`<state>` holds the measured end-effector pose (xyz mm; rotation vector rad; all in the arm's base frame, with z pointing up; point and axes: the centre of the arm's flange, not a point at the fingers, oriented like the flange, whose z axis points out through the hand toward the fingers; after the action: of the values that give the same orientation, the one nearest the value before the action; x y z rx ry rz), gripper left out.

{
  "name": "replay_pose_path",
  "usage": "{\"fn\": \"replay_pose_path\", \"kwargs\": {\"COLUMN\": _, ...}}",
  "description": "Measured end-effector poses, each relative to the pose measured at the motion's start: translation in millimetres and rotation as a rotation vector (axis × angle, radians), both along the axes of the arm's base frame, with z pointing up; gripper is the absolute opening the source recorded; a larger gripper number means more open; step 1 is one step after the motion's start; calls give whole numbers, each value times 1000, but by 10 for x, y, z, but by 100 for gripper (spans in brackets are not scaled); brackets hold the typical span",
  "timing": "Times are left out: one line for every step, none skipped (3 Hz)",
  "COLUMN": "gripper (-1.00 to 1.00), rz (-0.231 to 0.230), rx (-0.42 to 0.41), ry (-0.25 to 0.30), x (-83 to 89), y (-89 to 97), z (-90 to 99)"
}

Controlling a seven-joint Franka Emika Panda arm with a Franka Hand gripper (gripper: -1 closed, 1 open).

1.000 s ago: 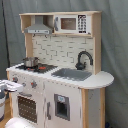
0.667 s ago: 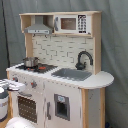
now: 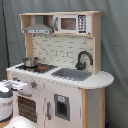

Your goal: Play with the kitchen

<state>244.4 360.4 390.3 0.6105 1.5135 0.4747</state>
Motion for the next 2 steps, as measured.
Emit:
{"fn": "replay_pose_path", "kwargs": {"gripper": 100, "rz": 22, "rx": 16, "ry": 3, "x": 113, "y": -13, "z": -143}}
{"fn": "replay_pose_path", "kwargs": {"gripper": 100, "rz": 11, "rx": 30, "ry": 6, "x": 331, "y": -133, "z": -250}}
